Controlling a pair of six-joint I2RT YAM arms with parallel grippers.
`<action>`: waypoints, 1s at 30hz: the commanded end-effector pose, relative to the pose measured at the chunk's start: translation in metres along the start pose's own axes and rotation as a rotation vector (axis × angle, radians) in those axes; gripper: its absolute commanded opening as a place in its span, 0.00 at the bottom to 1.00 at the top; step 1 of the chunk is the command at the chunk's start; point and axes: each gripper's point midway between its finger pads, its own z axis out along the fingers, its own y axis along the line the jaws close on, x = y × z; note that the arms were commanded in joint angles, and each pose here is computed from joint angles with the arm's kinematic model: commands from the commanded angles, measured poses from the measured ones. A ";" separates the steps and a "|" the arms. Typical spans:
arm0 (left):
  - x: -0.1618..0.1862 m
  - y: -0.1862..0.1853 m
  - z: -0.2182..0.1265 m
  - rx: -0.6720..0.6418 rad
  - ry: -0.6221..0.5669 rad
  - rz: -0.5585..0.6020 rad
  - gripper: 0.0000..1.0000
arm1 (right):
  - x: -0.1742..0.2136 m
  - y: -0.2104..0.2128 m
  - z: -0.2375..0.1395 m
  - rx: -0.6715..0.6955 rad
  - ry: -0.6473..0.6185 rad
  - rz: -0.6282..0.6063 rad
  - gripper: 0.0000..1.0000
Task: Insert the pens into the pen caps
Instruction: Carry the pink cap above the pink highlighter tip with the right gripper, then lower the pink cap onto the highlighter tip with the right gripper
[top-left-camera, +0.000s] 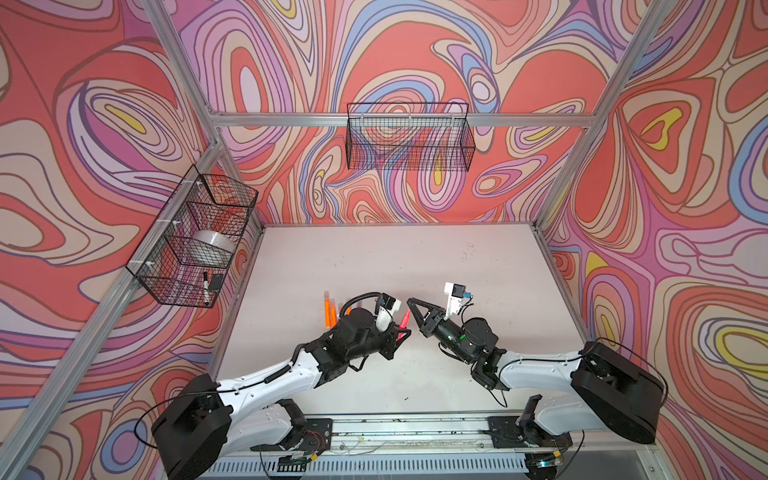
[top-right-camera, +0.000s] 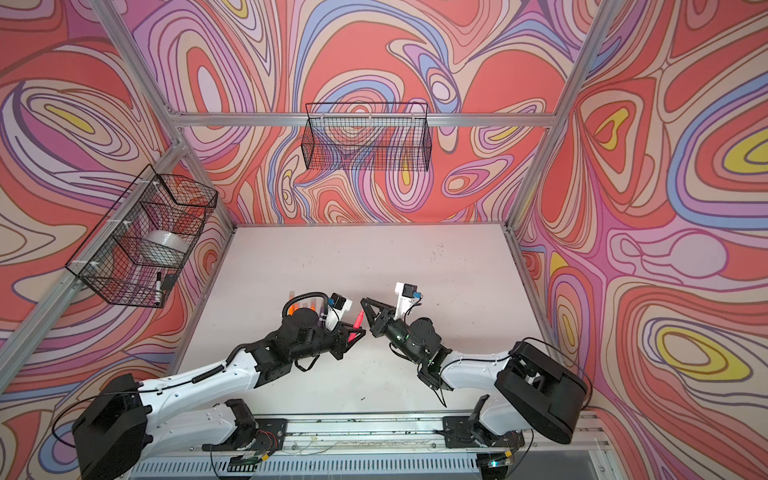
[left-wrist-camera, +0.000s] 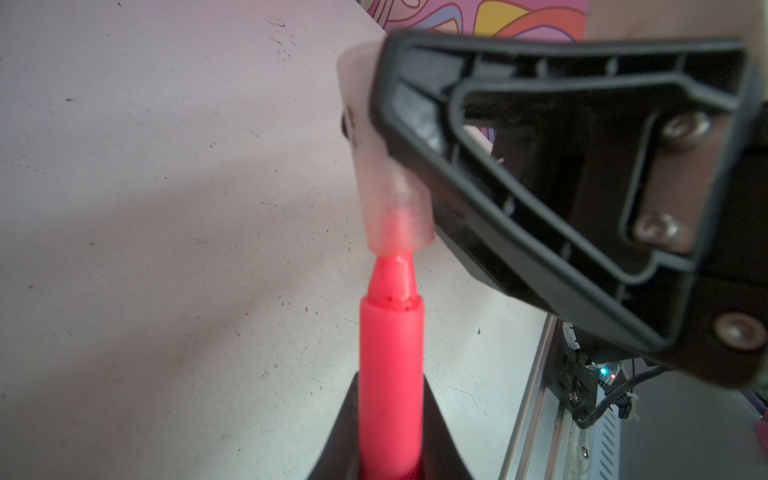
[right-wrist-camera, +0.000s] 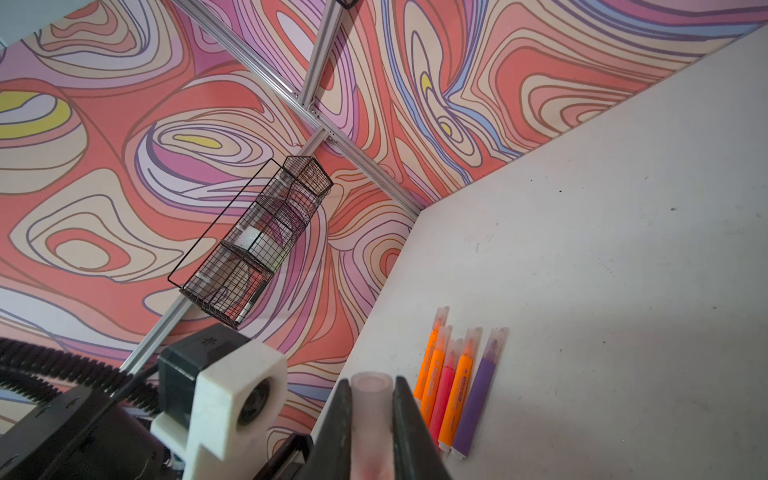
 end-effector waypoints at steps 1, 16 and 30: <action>-0.011 0.005 -0.005 -0.037 -0.040 -0.013 0.00 | 0.015 0.006 -0.006 -0.039 0.009 -0.006 0.00; -0.008 -0.008 -0.015 0.048 -0.079 -0.001 0.00 | 0.050 0.020 -0.001 -0.129 0.026 0.013 0.00; -0.022 -0.024 -0.041 0.262 -0.227 -0.064 0.00 | 0.052 0.036 -0.004 -0.181 0.030 -0.021 0.05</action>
